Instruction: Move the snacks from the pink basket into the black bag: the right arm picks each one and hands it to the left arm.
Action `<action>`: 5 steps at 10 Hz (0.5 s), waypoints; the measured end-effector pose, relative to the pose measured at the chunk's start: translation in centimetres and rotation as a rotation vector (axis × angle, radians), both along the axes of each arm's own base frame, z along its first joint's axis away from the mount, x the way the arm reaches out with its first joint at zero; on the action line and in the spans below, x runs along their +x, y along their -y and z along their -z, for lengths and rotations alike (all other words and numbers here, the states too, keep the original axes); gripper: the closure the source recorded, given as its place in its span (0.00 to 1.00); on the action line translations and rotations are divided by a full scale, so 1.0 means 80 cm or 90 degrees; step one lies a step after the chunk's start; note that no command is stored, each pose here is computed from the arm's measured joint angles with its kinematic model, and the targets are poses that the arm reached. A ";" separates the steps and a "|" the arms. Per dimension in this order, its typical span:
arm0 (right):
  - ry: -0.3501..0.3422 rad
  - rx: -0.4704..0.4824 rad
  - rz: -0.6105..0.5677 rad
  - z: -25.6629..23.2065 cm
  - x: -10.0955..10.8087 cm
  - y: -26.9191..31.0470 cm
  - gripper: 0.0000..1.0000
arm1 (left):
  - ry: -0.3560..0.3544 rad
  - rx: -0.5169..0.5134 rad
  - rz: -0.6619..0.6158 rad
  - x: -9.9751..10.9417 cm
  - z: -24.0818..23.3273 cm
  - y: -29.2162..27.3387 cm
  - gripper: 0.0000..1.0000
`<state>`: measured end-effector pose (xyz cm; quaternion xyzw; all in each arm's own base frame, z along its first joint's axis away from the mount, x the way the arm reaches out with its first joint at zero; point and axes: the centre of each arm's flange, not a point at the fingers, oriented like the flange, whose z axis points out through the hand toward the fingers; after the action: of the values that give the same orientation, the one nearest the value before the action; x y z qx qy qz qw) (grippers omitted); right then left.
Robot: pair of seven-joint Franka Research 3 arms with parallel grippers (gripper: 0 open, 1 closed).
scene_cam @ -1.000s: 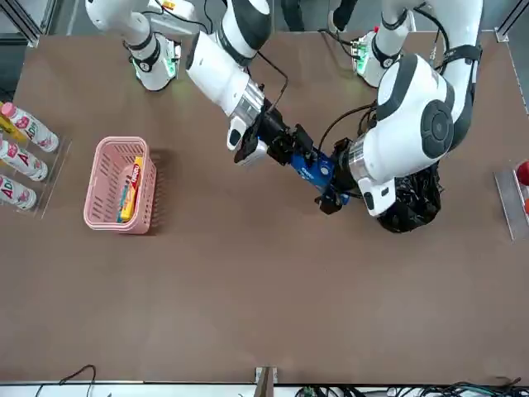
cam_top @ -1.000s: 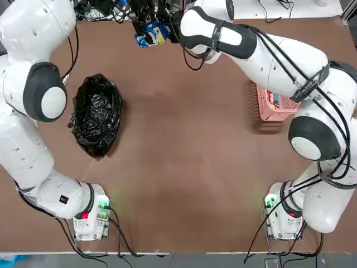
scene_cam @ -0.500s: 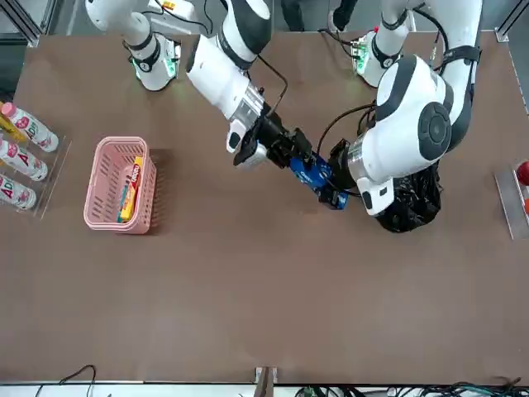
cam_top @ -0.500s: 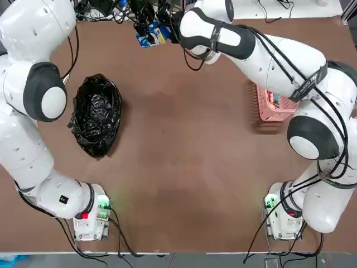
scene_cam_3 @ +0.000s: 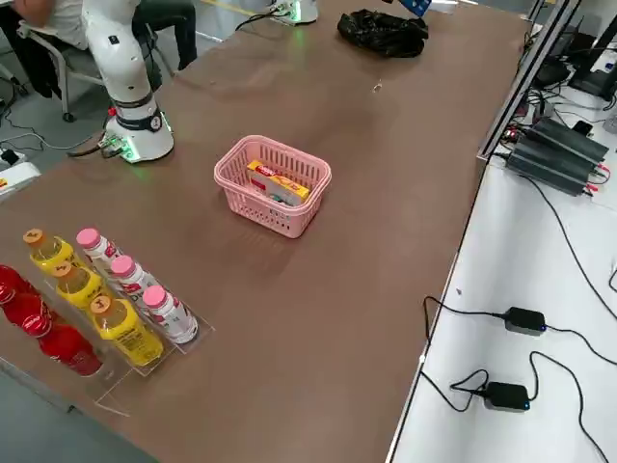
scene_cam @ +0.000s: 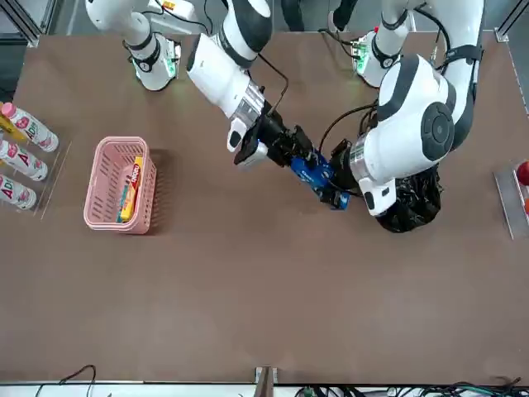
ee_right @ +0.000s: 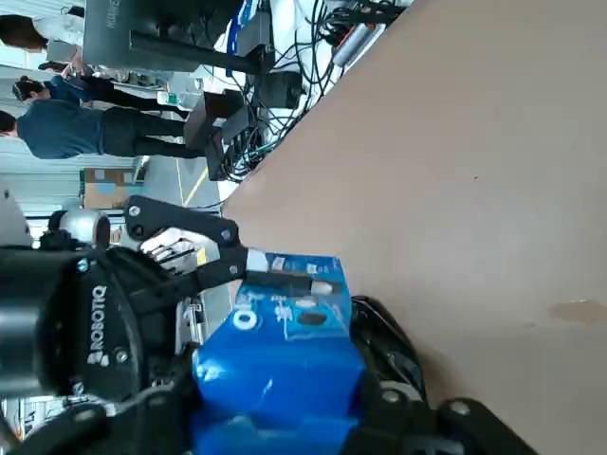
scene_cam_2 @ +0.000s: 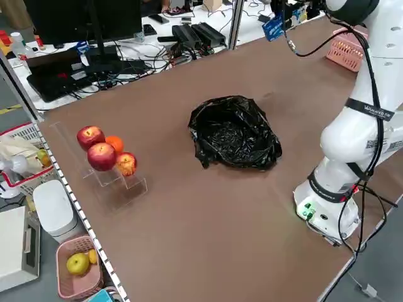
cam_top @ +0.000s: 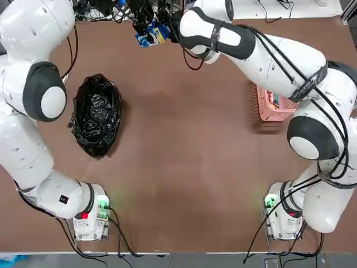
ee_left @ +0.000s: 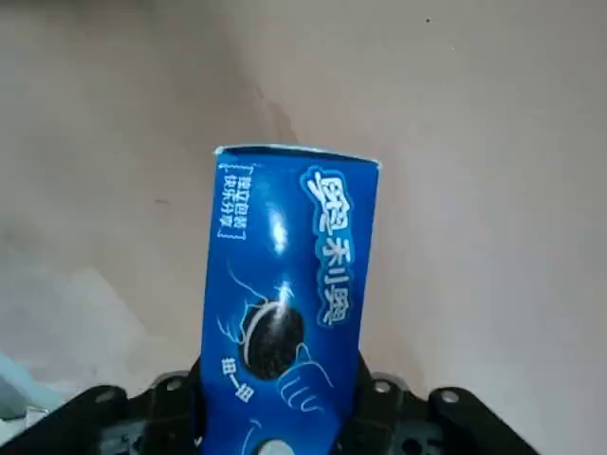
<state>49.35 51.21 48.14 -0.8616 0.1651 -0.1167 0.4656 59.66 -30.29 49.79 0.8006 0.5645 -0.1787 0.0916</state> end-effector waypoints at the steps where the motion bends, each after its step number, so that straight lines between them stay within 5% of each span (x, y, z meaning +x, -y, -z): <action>1: 0.002 0.003 -0.002 -0.003 -0.003 -0.004 0.15 | 0.007 0.016 -0.002 0.004 0.003 -0.008 0.49; 2: 0.007 0.007 0.000 -0.007 -0.005 -0.006 0.00 | 0.005 0.030 -0.002 0.006 0.007 -0.016 0.49; 5: 0.016 0.008 0.005 -0.012 -0.003 -0.004 0.00 | -0.001 0.087 -0.005 0.023 0.022 -0.071 0.49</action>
<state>49.13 51.56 49.09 -0.8562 0.1635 -0.1285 0.4729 61.47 -24.62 48.07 0.8025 0.5789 -0.1397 0.0369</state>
